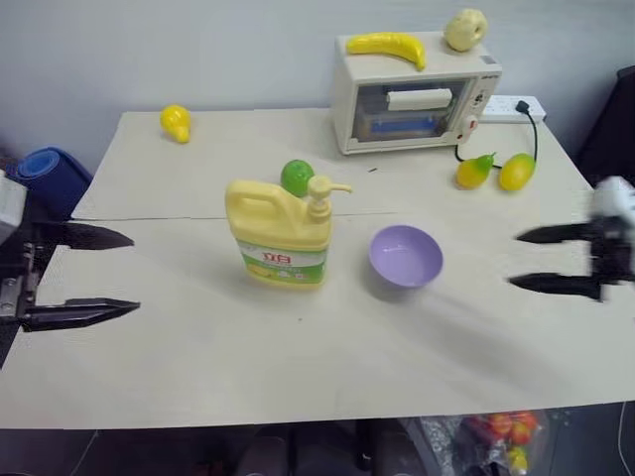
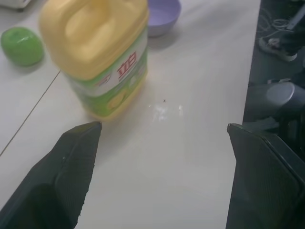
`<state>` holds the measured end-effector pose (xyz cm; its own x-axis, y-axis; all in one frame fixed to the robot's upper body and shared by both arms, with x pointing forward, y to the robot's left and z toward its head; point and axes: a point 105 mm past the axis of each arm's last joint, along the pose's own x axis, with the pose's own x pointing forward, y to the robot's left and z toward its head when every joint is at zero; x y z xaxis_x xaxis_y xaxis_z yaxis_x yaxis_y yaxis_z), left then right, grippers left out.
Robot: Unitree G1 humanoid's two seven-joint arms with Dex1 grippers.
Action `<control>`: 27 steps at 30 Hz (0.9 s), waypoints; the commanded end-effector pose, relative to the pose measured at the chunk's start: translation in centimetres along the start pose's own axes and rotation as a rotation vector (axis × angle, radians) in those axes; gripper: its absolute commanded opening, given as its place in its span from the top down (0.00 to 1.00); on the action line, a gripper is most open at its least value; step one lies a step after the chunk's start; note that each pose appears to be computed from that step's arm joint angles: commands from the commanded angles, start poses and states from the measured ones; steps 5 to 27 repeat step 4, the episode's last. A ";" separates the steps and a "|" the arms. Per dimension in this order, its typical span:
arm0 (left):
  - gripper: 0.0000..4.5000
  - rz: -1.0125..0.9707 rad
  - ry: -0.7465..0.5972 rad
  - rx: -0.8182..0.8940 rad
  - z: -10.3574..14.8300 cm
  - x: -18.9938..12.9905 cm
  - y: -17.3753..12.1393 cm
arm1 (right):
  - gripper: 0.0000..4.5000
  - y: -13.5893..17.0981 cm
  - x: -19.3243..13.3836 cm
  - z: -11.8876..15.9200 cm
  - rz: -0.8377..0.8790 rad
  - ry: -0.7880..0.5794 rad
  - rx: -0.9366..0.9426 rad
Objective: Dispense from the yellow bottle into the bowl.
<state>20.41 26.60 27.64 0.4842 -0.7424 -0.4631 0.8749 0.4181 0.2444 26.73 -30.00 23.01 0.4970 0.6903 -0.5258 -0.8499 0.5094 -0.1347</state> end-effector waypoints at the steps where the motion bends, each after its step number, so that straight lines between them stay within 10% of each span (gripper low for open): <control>1: 0.00 0.065 0.003 0.022 0.3 -1.7 0.4 | 0.01 0.1 -2.0 1.0 -0.012 -0.052 -0.011; 27: 0.00 0.083 -0.006 0.003 -0.1 -2.1 0.6 | 0.01 -0.2 -2.4 1.4 -0.039 -0.083 -0.017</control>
